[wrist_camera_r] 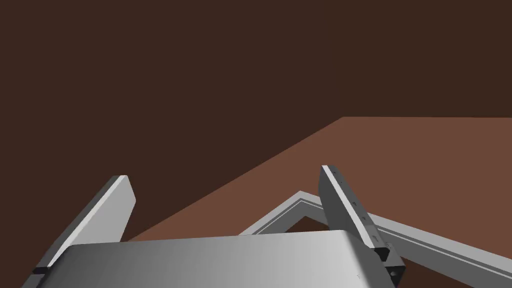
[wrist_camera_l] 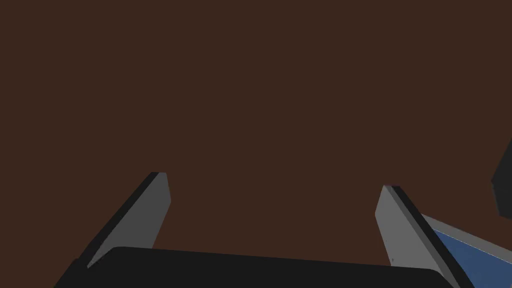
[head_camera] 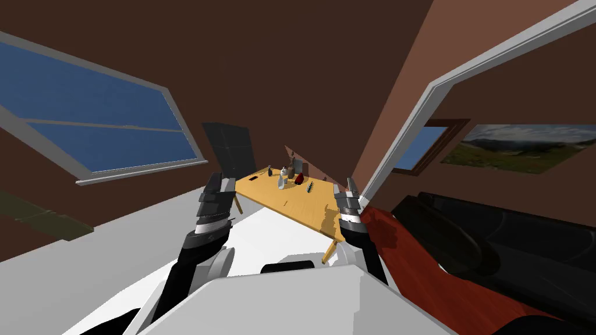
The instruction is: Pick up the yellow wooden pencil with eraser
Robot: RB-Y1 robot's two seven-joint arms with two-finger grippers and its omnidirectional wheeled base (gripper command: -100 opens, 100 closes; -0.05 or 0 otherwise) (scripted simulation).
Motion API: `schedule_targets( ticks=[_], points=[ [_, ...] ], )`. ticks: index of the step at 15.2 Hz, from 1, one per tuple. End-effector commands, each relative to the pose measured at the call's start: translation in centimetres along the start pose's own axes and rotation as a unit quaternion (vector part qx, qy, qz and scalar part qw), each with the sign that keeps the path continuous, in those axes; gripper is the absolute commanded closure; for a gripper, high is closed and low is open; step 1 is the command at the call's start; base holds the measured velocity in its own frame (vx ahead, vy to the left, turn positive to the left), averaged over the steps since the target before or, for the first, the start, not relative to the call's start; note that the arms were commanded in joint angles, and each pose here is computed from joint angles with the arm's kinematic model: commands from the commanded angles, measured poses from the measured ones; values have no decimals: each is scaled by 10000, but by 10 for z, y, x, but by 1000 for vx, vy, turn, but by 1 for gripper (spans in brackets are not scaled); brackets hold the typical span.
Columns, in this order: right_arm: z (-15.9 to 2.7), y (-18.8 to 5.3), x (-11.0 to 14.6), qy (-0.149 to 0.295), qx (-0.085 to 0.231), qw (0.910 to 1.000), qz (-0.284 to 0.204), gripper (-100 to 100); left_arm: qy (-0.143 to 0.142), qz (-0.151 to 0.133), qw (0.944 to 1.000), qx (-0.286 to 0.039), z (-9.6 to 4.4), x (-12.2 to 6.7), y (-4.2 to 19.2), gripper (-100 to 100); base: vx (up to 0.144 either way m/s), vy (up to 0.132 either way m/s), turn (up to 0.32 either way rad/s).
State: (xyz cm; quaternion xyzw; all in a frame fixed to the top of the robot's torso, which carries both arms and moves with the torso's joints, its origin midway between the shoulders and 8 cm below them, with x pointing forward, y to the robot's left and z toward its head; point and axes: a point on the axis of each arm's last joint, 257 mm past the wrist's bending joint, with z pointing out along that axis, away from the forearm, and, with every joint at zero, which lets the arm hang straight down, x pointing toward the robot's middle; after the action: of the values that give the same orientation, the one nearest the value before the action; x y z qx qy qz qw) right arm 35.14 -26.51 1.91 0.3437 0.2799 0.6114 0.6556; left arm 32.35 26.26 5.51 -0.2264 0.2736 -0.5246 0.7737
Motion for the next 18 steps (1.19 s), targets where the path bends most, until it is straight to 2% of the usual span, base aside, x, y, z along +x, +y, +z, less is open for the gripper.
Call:
schedule_targets(
  ticks=[1,2,3,5,6,7,8,9,10,11,12,13,14,15,17,18],
  points=[
    [0,0,0,0,0,10000,0,0,192,-13,9998,-104,-2,5,10,-100,3,0,-68],
    [0,0,0,0,0,10000,0,0,312,-41,9993,-225,-5,7,20,-100,7,4,-195],
    [0,0,0,0,0,10000,1,0,332,-35,9992,-221,-5,7,20,-100,8,10,-149],
    [0,0,0,0,0,10000,0,0,566,-128,9966,-592,-12,10,49,-100,11,11,-216],
    [0,0,0,1,0,10000,1,0,603,-115,9963,-596,-12,11,50,-100,12,17,-199],
    [0,0,0,0,0,10000,0,0,714,-171,9938,-837,-18,11,69,-100,13,15,-195],
    [0,0,0,0,0,10000,0,0,715,-170,9937,-851,-18,11,69,-100,11,15,-160],
    [0,0,0,0,0,10000,0,0,802,-232,9899,-1145,-24,9,92,-100,13,12,-206],
    [0,0,0,0,0,10000,0,0,802,-232,9899,-1145,-24,9,92,-100,15,14,-182],
    [0,0,0,0,0,10000,0,0,860,-303,9854,-1439,-32,5,114,-100,17,15,-257],
    [0,0,0,1,0,10000,0,0,860,-300,9848,-1477,-33,5,116,-100,13,18,-239],
    [0,0,0,0,0,10000,0,0,884,-377,9792,-1789,-41,-1,139,-100,14,17,-379],
    [0,0,0,1,-1,10000,1,0,884,-372,9782,-1840,-42,-2,142,-100,14,24,-275],
    [0,0,0,0,0,10000,0,0,874,-460,9730,-2088,-49,-10,161,-100,17,24,-286],
    [0,0,0,0,0,10000,0,0,867,-447,9699,-2230,-54,-10,169,-100,13,21,-152],
    [0,0,0,0,0,10000,0,0,821,-515,9627,-2527,-63,-21,190,-100,12,12,-231]
  ],
)
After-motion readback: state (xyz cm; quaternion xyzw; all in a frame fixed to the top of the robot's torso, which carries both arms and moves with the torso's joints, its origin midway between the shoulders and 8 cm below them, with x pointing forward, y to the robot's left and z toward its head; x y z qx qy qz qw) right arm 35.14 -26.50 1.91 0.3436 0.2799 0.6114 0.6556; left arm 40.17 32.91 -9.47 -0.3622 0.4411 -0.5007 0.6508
